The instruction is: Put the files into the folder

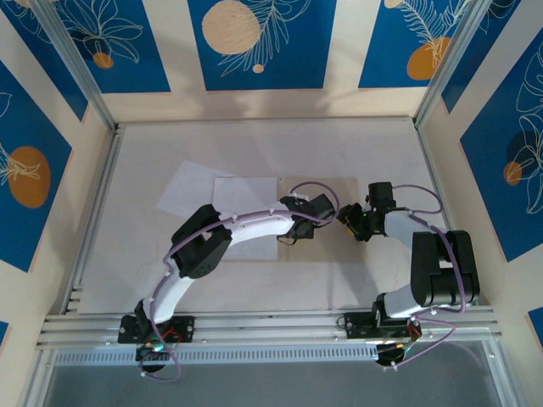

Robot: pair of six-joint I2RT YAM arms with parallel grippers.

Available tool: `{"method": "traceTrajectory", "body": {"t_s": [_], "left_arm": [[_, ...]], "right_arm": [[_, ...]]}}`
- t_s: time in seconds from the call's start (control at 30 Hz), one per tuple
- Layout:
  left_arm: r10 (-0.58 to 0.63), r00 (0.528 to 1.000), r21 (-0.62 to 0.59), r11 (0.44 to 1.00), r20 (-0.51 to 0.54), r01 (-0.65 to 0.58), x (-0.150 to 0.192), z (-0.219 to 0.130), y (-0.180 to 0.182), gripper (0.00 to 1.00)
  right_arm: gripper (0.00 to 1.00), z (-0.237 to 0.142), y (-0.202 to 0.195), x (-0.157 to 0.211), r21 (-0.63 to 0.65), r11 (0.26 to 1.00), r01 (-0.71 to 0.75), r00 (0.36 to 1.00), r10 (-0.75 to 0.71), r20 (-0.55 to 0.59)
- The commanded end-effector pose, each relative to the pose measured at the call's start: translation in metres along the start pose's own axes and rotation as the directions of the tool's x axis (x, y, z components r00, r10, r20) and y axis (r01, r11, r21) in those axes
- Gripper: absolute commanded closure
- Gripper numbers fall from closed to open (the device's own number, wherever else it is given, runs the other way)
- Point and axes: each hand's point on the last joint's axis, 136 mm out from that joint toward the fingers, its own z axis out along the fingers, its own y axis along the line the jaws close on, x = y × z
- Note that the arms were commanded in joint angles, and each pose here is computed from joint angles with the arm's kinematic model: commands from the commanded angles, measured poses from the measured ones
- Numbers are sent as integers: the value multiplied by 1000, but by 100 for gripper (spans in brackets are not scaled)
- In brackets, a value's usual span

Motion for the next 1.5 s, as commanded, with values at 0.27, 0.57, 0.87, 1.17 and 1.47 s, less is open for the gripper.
{"method": "traceTrajectory", "body": {"t_s": [0.27,0.57,0.87,1.17,1.47], "left_arm": [[-27,998,-11,1000,-51,27,12,15,2,86],[-32,997,-6,999,-74,32,20,23,1,87],[-42,993,20,999,-109,44,31,34,-3,87],[-46,989,41,998,-138,52,40,43,-8,88],[-53,988,78,995,-142,65,40,43,-15,89]], "right_arm": [[47,1,-5,5,22,1000,14,1000,-13,-15],[47,1,-4,5,25,1000,15,1000,-15,-13],[47,1,-4,5,28,999,17,1000,-16,-14],[47,2,-4,5,38,999,18,1000,-17,-16],[47,2,-4,4,40,999,20,1000,-20,-15]]}}
